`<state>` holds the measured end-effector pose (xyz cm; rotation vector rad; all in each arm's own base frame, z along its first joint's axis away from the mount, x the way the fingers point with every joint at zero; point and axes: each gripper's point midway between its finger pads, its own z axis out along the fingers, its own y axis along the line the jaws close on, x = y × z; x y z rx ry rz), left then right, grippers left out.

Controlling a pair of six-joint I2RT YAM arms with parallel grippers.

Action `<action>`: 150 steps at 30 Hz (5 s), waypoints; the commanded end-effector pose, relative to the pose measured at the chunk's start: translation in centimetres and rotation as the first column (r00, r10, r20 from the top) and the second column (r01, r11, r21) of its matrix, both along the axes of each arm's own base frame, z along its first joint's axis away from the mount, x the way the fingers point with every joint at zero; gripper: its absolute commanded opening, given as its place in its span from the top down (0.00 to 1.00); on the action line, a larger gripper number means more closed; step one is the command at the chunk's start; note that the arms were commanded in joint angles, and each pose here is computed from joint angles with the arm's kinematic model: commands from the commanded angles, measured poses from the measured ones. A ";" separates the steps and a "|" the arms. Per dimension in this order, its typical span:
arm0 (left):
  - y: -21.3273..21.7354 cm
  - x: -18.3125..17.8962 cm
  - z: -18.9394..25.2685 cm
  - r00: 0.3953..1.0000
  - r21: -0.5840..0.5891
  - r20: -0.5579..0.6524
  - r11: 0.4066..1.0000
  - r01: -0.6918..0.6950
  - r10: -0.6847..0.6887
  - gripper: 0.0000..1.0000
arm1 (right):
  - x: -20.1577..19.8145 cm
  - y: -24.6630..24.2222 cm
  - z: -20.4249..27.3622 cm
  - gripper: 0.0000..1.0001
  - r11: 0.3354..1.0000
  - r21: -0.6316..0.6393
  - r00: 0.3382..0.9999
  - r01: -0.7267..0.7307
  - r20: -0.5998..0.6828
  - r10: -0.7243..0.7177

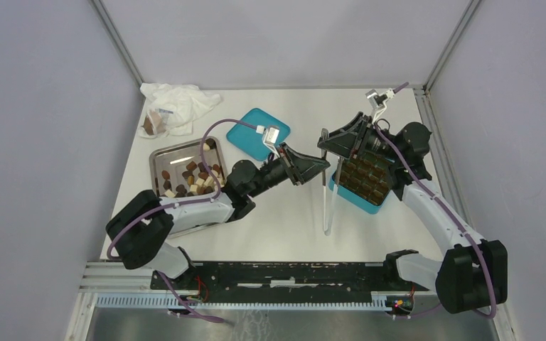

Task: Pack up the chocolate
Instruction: Pick up the clamp at the center of the board.

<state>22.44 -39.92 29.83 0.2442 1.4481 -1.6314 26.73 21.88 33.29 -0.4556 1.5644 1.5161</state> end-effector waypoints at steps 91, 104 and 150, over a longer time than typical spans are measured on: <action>-0.3 -0.6 -3.3 0.929 0.491 0.239 0.791 -0.366 0.282 0.23 | 2.9 -3.5 -6.2 0.99 0.973 -0.071 0.969 0.221 -0.097 -0.227; 7.2 -6.8 -1.6 0.965 0.146 0.235 0.985 0.088 -0.121 0.00 | -1.9 -1.8 -1.9 0.98 0.999 0.035 0.994 -0.010 0.109 0.006; 1.7 -6.0 3.3 0.962 -0.301 0.273 0.950 0.089 -0.004 0.22 | -3.2 1.9 -0.4 0.99 0.982 0.152 0.994 -0.108 0.039 0.104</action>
